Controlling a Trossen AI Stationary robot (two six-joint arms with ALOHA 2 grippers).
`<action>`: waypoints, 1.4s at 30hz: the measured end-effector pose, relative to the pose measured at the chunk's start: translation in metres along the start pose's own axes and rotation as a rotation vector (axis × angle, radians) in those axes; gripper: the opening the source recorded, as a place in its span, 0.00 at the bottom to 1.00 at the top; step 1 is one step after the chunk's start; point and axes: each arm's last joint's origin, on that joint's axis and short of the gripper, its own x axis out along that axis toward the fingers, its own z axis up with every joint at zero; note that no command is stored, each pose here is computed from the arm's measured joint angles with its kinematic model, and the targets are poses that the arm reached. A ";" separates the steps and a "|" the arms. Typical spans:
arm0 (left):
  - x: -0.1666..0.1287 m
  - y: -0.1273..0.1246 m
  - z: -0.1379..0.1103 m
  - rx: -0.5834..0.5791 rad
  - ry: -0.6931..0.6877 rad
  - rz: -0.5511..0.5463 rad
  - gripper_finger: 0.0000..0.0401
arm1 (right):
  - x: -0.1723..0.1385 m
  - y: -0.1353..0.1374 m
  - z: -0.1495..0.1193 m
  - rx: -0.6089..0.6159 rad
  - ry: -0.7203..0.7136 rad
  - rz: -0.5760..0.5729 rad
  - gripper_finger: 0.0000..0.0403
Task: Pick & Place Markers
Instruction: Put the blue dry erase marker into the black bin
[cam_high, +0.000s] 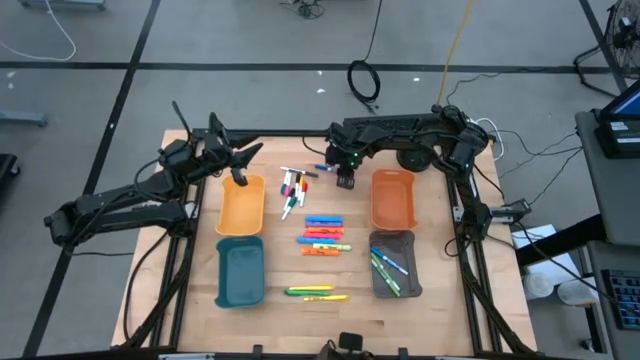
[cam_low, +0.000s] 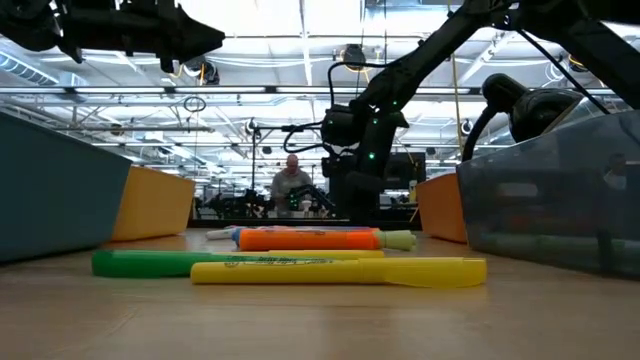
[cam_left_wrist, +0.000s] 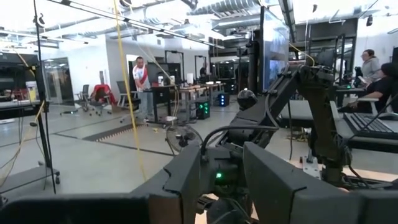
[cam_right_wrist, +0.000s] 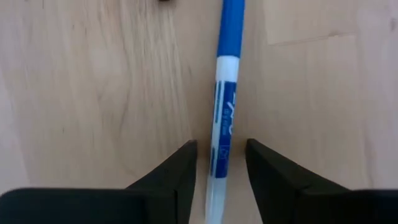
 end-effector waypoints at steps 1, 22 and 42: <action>0.000 0.000 0.000 0.000 0.002 0.000 0.32 | 0.000 0.000 0.000 -0.001 0.000 0.001 0.29; 0.000 0.000 0.000 0.004 0.003 0.001 0.32 | -0.012 0.009 0.005 -0.032 -0.039 -0.007 0.02; 0.000 0.000 0.000 0.004 0.003 0.001 0.32 | -0.184 0.123 -0.026 0.043 -0.108 0.072 0.02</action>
